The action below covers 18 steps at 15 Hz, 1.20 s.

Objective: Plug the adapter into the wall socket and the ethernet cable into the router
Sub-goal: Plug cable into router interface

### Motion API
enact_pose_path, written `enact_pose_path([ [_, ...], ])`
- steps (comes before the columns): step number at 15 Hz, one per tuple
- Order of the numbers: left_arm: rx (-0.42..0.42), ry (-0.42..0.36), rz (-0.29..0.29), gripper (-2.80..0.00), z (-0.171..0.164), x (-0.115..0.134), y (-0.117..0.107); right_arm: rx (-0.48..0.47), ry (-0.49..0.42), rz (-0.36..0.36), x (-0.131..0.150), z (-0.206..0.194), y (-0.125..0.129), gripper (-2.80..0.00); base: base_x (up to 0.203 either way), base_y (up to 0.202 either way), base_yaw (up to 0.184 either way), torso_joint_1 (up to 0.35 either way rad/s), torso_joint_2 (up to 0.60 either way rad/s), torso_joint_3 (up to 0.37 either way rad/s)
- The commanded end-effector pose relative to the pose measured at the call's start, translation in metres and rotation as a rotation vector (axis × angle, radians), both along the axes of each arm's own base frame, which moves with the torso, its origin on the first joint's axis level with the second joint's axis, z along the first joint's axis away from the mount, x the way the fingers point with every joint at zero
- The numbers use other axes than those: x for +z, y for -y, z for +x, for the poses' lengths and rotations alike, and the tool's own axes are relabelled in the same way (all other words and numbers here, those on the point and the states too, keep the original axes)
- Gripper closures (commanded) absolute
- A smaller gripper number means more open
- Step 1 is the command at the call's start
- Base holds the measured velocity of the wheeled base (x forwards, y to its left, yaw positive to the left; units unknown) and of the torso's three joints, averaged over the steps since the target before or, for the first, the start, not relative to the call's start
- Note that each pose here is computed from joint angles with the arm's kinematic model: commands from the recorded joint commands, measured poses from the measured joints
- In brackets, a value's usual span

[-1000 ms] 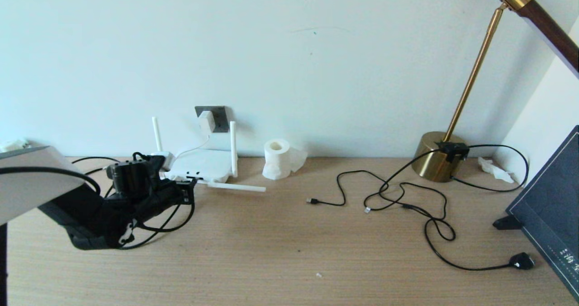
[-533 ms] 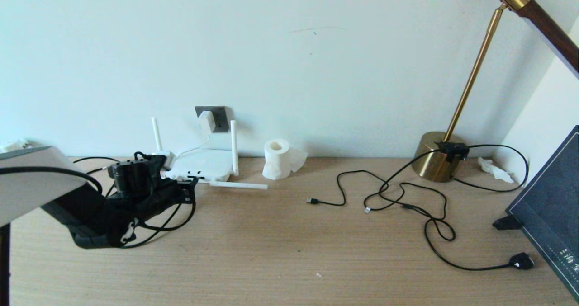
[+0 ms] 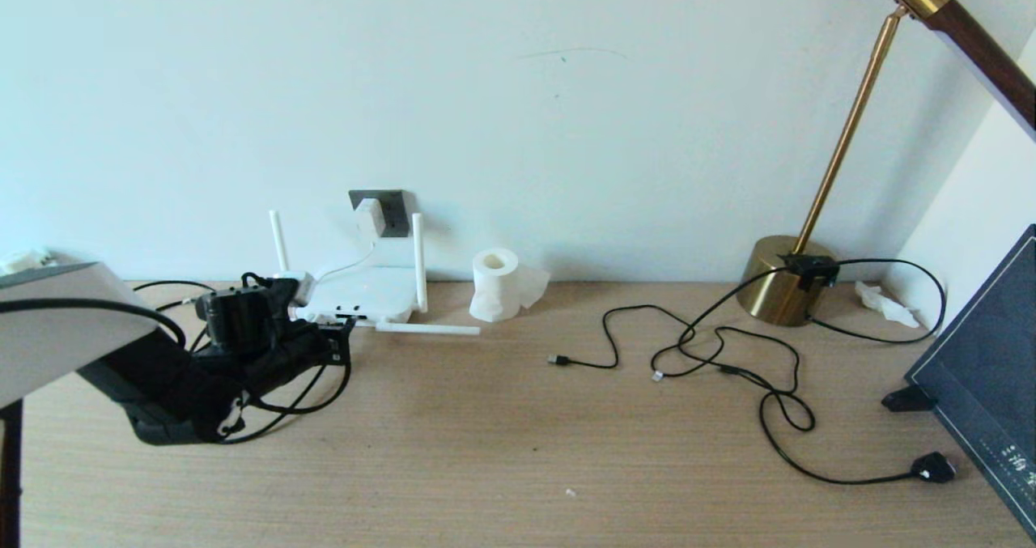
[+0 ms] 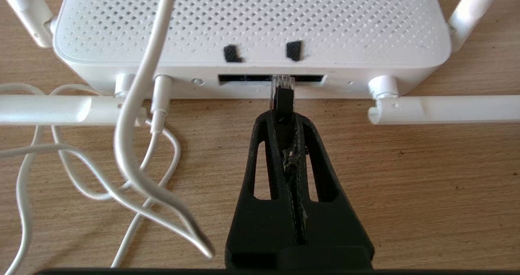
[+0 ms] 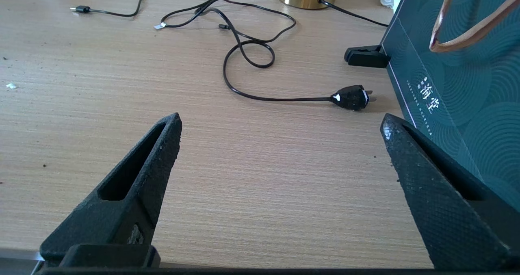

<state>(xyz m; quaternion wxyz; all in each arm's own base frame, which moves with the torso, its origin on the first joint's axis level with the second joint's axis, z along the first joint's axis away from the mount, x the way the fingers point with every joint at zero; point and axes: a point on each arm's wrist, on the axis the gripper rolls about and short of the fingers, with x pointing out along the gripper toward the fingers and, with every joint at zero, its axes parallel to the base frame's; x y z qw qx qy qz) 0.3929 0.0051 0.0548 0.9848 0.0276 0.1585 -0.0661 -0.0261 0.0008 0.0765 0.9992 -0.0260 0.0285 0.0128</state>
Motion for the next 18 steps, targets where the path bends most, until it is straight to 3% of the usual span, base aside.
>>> enact_pose_path([
  [1, -0.001, 0.006, 0.001, 0.0, 0.0004, 0.0005, -0.0001, 0.001, -0.002, -0.001, 0.0, 0.0001, 0.0, -2.8, 0.0, 0.0, 0.0, 0.0, 0.0, 0.0],
  [18, -0.013, 0.022, -0.003, 0.0, 0.0028, 0.0058, 0.0092, 0.001, -0.002, -0.001, 0.0, 0.0001, 0.0, -2.8, 0.0, 0.0, 0.0, 0.0, 0.0, 0.0],
])
